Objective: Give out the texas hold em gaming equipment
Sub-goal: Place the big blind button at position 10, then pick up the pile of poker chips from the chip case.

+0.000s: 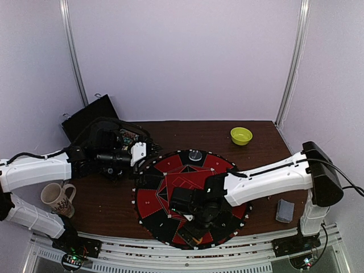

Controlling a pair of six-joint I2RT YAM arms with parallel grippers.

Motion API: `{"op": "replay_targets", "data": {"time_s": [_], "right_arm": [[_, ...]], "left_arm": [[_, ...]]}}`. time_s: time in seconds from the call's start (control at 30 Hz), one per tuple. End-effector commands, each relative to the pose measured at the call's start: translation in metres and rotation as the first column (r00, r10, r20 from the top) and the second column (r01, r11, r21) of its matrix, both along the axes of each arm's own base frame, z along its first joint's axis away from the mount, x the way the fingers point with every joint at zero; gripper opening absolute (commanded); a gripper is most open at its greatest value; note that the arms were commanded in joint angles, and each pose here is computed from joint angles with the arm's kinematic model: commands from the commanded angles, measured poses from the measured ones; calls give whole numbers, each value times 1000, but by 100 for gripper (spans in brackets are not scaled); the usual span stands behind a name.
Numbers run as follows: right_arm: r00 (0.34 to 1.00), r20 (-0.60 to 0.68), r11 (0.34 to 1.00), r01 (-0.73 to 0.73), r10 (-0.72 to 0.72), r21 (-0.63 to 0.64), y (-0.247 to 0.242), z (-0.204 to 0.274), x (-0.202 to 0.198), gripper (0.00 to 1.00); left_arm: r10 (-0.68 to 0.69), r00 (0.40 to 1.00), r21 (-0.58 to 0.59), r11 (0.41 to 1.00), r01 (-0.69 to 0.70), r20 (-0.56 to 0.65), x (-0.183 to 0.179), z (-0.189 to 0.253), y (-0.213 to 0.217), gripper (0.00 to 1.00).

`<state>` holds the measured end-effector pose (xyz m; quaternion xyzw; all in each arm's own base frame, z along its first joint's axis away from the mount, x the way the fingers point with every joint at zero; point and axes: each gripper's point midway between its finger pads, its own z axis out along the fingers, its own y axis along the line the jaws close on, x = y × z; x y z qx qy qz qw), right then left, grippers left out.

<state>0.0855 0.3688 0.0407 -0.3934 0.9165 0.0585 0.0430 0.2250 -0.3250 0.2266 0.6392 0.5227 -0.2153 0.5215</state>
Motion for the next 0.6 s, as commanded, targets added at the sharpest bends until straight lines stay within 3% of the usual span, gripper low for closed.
{"op": "replay_targets", "data": {"time_s": [0.0, 0.17, 0.4, 0.57], "right_arm": [[956, 142, 966, 254, -257, 45, -37, 64, 68, 100], [791, 241, 815, 580, -563, -1, -149, 82, 123, 100], [582, 239, 594, 804, -777, -27, -277, 72, 158, 100], [555, 145, 554, 831, -819, -52, -308, 46, 160, 100]], "left_arm": [[-7, 999, -43, 999, 8, 33, -1, 15, 0, 98], [13, 999, -51, 999, -11, 46, 1, 20, 2, 98], [48, 997, -46, 998, -45, 53, 6, 20, 5, 98], [53, 997, -38, 998, -51, 51, 7, 16, 6, 98]]}}
